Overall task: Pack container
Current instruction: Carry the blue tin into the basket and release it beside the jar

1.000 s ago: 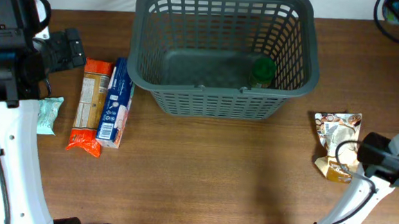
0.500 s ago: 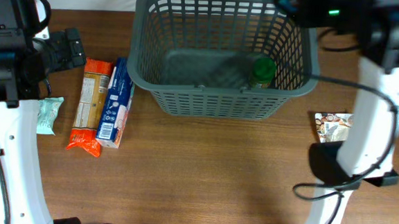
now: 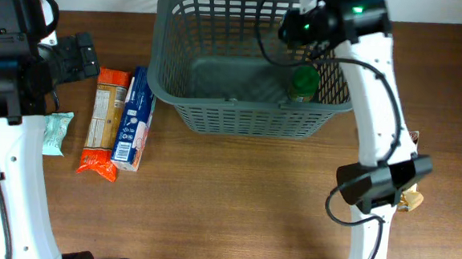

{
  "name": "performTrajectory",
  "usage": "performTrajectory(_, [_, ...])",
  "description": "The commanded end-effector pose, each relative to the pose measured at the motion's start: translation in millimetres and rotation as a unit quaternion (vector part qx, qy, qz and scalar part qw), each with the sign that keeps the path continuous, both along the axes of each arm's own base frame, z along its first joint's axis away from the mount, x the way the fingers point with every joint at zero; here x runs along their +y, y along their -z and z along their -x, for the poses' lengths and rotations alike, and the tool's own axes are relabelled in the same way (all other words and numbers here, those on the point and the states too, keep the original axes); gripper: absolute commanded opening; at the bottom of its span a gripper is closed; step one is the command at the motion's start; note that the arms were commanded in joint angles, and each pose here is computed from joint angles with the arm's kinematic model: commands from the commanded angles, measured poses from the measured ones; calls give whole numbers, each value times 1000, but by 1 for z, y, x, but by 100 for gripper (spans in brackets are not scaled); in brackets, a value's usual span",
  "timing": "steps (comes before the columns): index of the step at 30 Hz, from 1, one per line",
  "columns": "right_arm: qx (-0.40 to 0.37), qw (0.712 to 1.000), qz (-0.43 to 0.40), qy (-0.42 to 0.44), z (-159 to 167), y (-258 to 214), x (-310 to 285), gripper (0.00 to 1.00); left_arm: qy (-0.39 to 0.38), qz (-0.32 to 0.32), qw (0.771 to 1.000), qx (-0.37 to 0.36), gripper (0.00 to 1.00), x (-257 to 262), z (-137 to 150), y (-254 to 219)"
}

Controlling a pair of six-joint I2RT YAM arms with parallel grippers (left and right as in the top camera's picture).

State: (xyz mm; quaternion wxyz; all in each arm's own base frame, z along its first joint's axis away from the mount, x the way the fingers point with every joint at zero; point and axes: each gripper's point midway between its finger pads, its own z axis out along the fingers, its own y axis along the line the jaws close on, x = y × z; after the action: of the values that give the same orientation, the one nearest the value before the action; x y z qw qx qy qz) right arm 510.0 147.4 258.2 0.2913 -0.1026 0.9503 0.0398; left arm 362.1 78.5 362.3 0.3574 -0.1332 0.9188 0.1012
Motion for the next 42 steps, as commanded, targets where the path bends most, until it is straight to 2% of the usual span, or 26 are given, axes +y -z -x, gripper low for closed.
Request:
performTrajectory(1, [21, 1000, 11, -5, -1, 26, 2, 5, 6, -2, 1000, 6, 99, 1, -2, 3])
performTrajectory(10, [114, 993, 8, -22, 18, 103, 9, 5, 6, -2, 1000, 6, 99, 0, -2, 3])
performTrajectory(17, [152, 988, -3, -31, 31, 137, 14, 6, 6, -2, 1000, 6, 99, 1, -2, 3])
performTrajectory(19, [156, 987, -3, -33, 32, 139, 15, 10, 6, -2, 1000, 6, 99, 0, -2, 3])
performTrajectory(28, [155, 985, -23, -76, 39, 136, 43, 8, 6, -2, 1000, 6, 99, 0, -2, 3])
performTrajectory(39, [153, 985, -21, -78, 39, 136, 45, 8, 6, -2, 1000, 6, 99, 1, -2, 3])
performTrajectory(40, [153, 985, -21, -78, 39, 136, 45, 9, 6, -2, 1000, 6, 99, 1, -2, 3])
performTrajectory(41, [153, 985, -21, -78, 39, 136, 45, 17, 6, -2, 1000, 7, 99, 1, -2, 3])
performTrajectory(42, [154, 985, -21, -78, 40, 136, 45, 36, 6, -2, 1000, 6, 99, 1, -2, 3])
